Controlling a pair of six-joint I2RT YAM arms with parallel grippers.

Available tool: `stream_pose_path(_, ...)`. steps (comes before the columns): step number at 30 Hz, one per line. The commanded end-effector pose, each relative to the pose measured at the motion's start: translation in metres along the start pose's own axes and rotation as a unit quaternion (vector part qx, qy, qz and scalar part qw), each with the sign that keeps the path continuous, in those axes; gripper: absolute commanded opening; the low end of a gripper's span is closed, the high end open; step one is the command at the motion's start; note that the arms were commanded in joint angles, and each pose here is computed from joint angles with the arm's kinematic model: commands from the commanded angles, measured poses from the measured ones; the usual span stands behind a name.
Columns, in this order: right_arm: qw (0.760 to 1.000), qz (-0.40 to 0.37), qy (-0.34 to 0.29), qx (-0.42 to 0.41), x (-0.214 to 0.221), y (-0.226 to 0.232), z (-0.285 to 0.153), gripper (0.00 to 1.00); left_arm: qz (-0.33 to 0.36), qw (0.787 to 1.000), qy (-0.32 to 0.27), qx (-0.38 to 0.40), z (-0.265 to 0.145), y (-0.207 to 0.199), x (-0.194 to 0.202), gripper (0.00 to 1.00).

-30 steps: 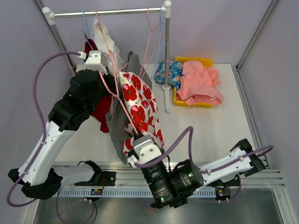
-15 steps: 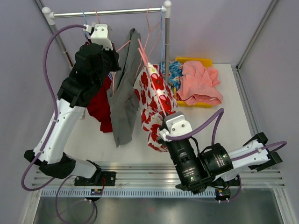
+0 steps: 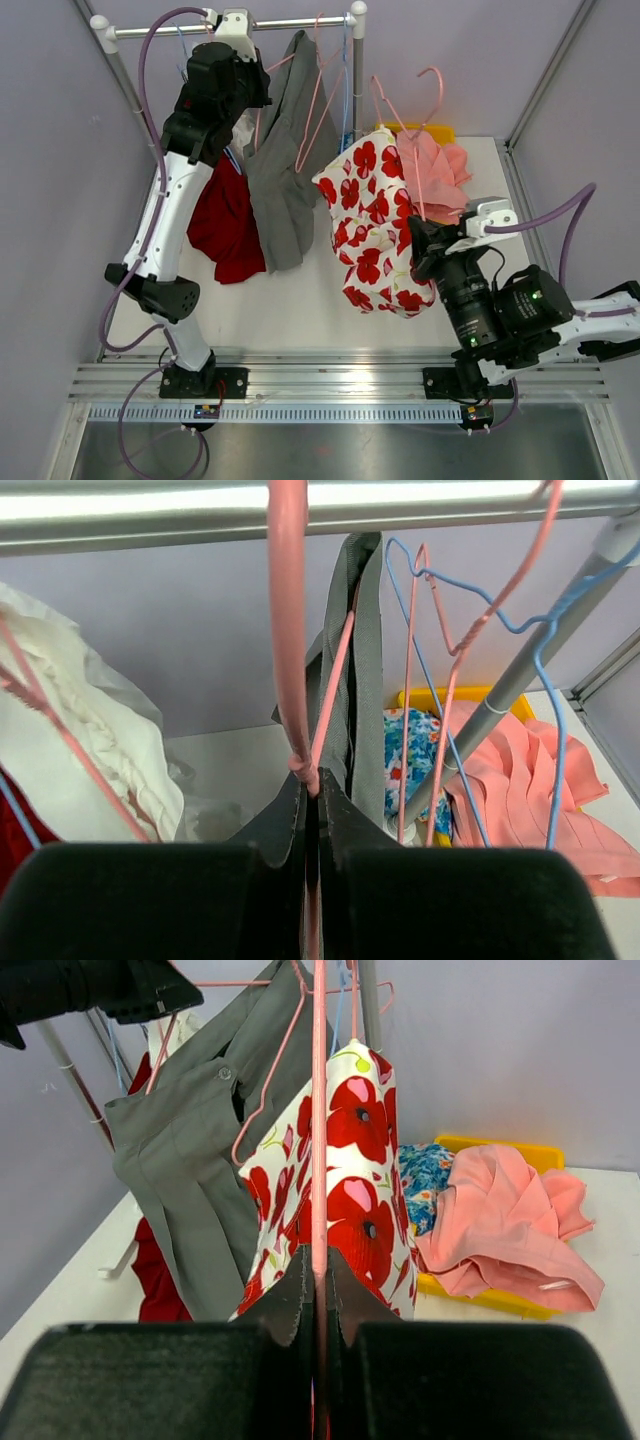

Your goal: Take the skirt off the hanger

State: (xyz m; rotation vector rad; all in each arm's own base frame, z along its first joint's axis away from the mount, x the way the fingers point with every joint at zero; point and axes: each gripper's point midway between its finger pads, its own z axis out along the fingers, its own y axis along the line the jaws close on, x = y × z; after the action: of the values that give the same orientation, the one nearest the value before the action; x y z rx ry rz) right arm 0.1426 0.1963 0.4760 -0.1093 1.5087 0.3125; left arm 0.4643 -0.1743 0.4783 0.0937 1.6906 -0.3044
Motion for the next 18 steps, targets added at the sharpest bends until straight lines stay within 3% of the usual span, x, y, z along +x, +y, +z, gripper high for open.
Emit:
stream_pose_path(1, 1.0, 0.009, 0.0, -0.018, 0.013, 0.008, 0.002, 0.0, -0.028, 0.995, -0.079, 0.046, 0.008, -0.008, -0.049, 0.0)
stream_pose_path(9, 0.999, -0.03, 0.0, -0.016, 0.024, 0.015, 0.005, 0.0, -0.049, 0.997, -0.044, 0.051, 0.025, -0.007, -0.013, 0.01)
stream_pose_path(12, 1.0, -0.022, 0.003, -0.018, 0.025, 0.014, 0.004, 0.0, -0.041, 0.997, -0.051, 0.05, 0.017, -0.006, -0.018, 0.0)
stream_pose_path(18, 1.0, -0.014, 0.012, -0.016, 0.029, 0.017, 0.003, 0.0, -0.037, 0.991, -0.11, 0.062, -0.026, -0.013, -0.073, 0.0)
